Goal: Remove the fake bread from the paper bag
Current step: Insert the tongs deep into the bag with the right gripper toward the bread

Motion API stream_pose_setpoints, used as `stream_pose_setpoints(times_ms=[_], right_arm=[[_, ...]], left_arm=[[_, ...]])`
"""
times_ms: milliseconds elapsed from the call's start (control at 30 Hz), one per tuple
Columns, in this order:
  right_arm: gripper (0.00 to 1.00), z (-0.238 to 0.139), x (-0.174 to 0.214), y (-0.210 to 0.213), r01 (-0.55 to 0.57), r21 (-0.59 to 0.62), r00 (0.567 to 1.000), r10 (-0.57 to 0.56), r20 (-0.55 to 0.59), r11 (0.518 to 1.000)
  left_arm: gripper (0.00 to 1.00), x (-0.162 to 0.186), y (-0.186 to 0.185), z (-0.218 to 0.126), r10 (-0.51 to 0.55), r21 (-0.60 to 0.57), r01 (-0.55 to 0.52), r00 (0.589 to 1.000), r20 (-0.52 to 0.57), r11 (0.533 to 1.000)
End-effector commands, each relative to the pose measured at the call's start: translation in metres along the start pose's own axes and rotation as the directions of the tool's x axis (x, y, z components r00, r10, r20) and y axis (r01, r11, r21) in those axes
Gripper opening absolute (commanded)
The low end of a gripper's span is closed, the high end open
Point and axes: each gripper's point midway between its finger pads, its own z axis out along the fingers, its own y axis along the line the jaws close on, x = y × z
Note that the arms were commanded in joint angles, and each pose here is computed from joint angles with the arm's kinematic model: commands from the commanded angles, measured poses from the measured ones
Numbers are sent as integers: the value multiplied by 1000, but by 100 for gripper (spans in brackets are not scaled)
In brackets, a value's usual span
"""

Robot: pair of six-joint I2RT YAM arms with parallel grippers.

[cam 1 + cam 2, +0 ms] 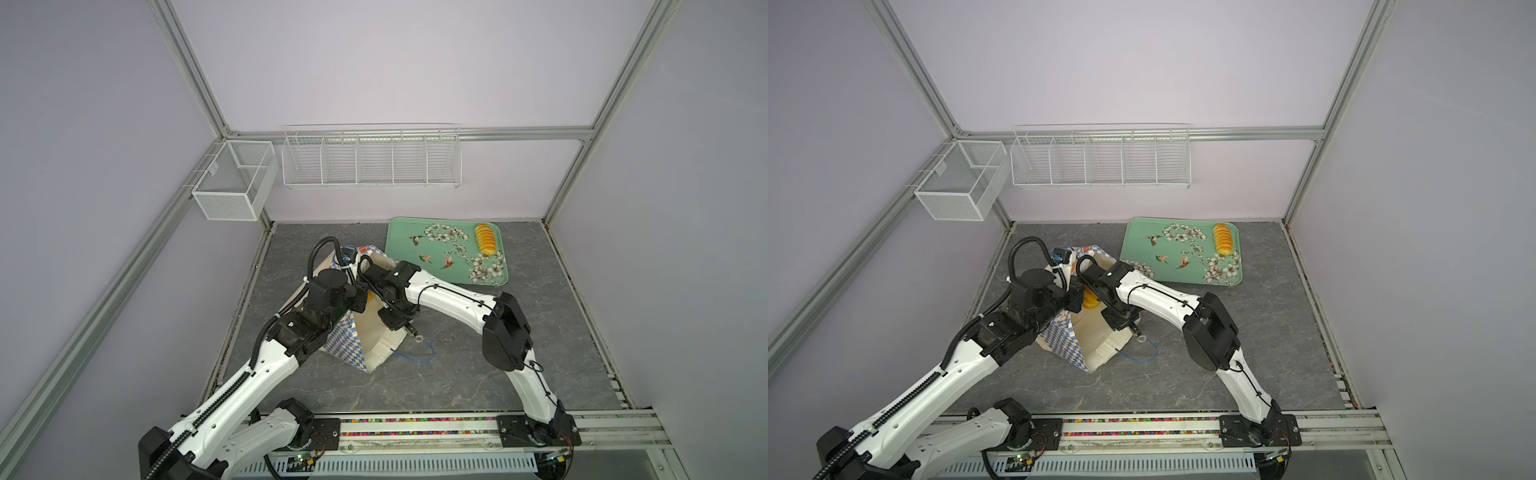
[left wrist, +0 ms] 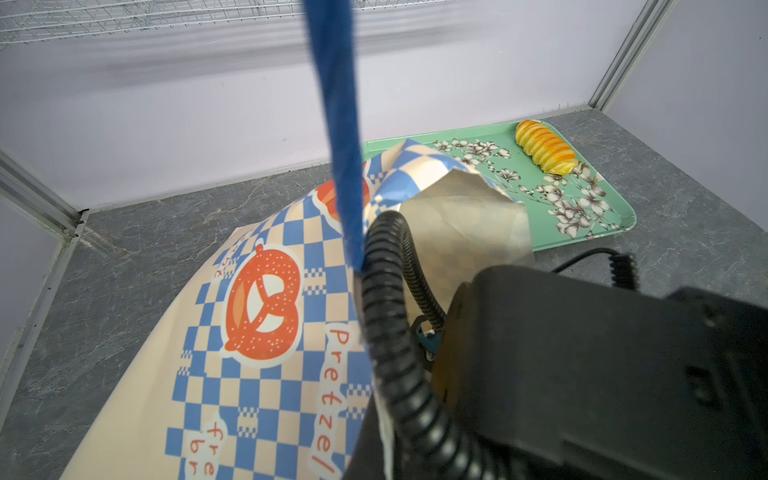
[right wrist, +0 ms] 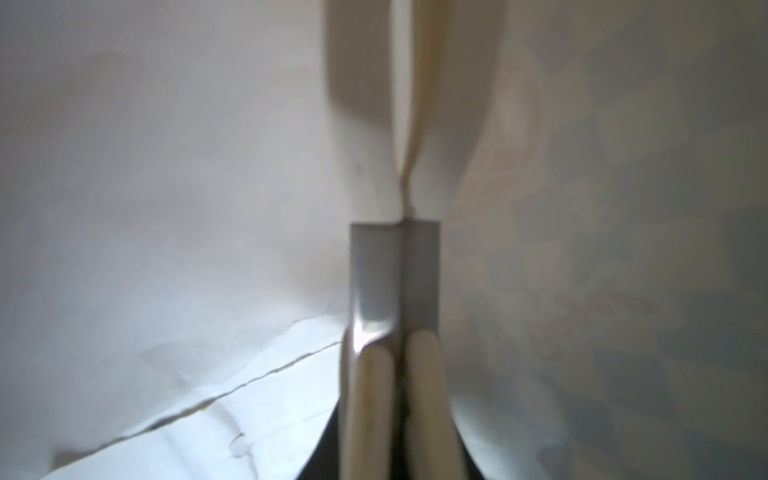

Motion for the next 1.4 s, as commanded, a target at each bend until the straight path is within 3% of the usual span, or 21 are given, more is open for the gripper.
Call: stream_pose_setpoints(times_ms=[0, 167, 433, 533, 833, 1367], right_arm=[[10, -31, 7, -5, 28, 13, 999, -28, 38, 1000], [13, -39, 10, 18, -26, -164, 999, 33, 42, 986], [29, -41, 3, 47, -90, -333, 993, 108, 37, 938], [36, -43, -2, 49, -99, -350, 991, 124, 49, 931], [44, -37, -8, 40, -140, -301, 986, 162, 49, 943], [49, -23, -14, 32, -249, -350, 962, 274, 23, 903]], left_arm=[[0, -16, -14, -7, 5, 63, -7, 999, 35, 998], [0, -17, -16, -5, -4, 71, 1, 999, 40, 998], [0, -19, -19, -6, -10, 87, 7, 999, 38, 996], [0, -20, -19, -8, -13, 88, 9, 999, 43, 996], [0, -23, -21, -11, -13, 102, 9, 999, 43, 995], [0, -21, -28, -10, -34, 144, 27, 999, 42, 989]])
